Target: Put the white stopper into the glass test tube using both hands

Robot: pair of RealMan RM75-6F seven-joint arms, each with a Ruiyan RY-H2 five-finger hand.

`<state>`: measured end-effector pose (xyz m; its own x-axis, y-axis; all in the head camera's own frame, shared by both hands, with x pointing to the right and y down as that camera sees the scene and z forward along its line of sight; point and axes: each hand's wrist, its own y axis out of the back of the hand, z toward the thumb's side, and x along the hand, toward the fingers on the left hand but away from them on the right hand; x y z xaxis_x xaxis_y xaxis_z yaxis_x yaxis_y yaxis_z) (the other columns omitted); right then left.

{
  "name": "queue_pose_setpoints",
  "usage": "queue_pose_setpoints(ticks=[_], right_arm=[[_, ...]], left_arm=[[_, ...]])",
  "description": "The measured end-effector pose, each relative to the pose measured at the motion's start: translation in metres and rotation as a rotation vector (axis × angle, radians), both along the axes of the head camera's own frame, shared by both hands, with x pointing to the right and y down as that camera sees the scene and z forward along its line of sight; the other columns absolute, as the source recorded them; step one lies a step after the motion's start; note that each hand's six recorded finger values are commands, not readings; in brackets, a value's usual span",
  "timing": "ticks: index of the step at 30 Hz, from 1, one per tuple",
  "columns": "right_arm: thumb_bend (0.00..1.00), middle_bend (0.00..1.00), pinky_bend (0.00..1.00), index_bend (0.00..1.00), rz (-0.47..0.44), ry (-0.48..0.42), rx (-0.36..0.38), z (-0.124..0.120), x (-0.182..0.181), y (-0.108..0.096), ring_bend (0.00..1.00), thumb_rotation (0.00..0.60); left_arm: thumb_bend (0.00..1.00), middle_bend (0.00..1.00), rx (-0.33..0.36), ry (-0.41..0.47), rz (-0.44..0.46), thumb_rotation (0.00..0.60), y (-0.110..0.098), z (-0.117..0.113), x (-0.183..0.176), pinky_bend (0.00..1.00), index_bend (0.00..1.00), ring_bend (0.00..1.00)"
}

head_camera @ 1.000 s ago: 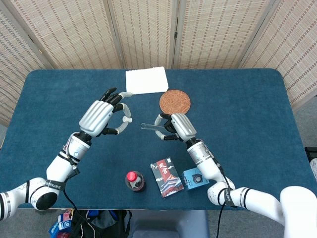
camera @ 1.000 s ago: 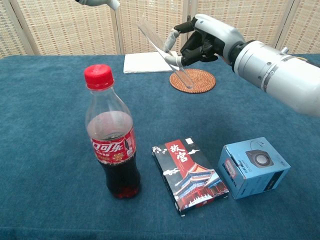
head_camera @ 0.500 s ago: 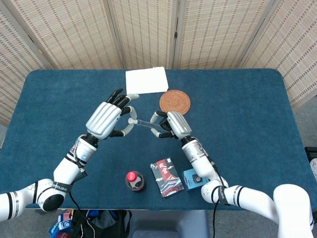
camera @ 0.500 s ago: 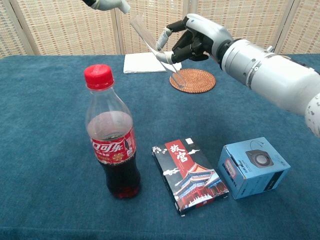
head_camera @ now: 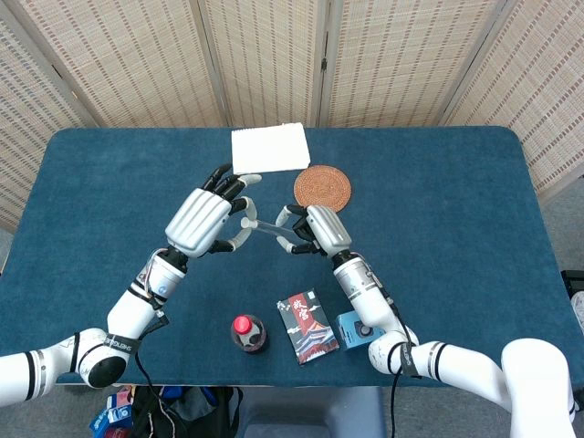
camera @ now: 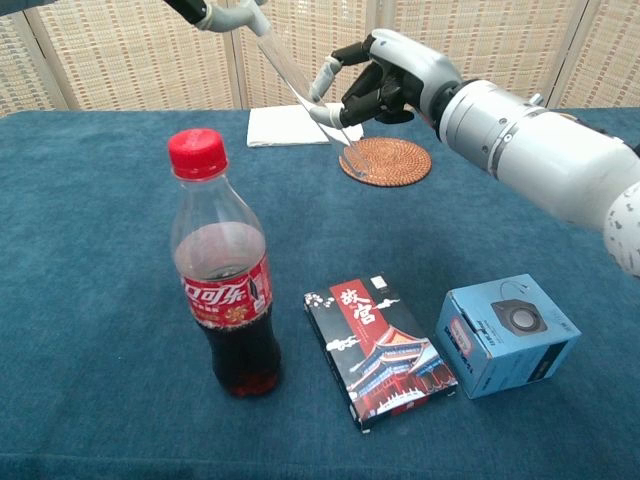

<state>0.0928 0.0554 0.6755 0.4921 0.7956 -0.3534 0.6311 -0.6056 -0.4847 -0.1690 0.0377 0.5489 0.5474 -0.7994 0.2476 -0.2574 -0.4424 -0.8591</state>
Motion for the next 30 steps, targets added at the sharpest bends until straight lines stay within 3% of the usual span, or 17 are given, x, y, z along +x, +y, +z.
queue_pose_setpoints(ticks=[30], right_arm=[[0.66,1.0,1.0,0.91,-0.011,-0.021,-0.024,0.0029,-0.0005,0.0001,1.0,0.6]], left_arm=[[0.42,0.17,-0.042,0.021,0.011,0.6,0.0036,0.0071,0.0044,0.0,0.57,0.16]])
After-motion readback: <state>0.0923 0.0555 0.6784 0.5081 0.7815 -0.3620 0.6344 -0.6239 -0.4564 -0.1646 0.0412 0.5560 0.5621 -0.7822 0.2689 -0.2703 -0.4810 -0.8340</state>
